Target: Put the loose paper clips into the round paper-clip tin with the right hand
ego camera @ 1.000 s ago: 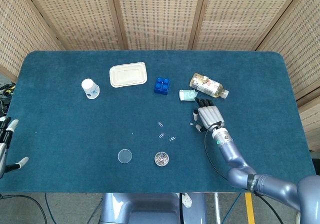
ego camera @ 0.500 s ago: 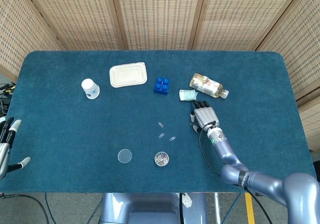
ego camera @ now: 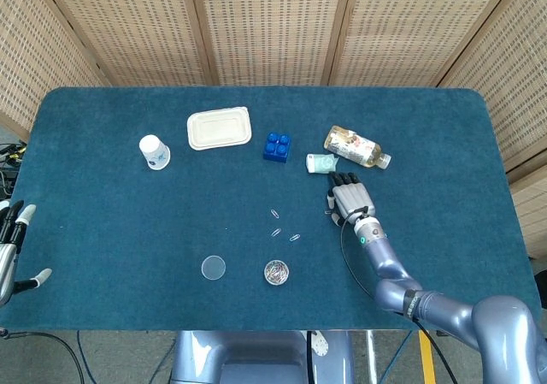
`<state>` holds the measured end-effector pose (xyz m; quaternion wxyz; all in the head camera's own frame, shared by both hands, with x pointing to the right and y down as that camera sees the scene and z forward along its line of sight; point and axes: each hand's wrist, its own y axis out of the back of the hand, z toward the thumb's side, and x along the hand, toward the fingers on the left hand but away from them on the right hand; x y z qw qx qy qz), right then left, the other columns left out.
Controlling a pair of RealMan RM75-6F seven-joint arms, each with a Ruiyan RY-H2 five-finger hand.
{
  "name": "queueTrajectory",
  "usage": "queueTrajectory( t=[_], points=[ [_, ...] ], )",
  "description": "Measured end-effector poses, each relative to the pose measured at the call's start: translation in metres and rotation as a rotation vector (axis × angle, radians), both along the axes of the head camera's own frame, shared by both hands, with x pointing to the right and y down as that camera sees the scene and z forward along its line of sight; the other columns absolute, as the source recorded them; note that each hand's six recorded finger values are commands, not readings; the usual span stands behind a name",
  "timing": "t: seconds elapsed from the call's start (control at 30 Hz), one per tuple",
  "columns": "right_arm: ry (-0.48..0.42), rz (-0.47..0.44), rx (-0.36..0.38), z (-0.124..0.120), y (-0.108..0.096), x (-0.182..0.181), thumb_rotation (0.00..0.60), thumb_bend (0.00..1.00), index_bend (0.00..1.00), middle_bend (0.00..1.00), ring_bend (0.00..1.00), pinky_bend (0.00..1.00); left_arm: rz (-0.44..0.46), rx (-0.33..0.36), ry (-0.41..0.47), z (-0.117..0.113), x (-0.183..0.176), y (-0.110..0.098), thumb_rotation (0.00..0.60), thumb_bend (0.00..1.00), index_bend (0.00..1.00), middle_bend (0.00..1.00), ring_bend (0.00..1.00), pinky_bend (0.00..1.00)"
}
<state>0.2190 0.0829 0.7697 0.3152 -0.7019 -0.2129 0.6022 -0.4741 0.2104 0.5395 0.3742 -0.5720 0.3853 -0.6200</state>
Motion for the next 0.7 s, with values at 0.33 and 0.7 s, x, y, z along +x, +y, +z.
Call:
queueTrajectory(
  t=[0.33, 0.7],
  points=[
    [0.009, -0.001, -0.026, 0.0077, 0.0056, 0.0063, 0.600, 0.34, 0.62, 0.00, 0.00, 0.00, 0.003, -0.007, -0.001, 0.0020, 0.0014, 0.0002, 0.600, 0.00, 0.00, 0.00, 0.00, 0.00],
    [-0.018, -0.017, -0.008, 0.0058, 0.0078, 0.0018, 0.600, 0.39, 0.69, 0.00, 0.00, 0.00, 0.004, -0.007, 0.001, 0.0019, 0.0016, 0.0004, 0.600, 0.00, 0.00, 0.00, 0.00, 0.00]
  ],
)
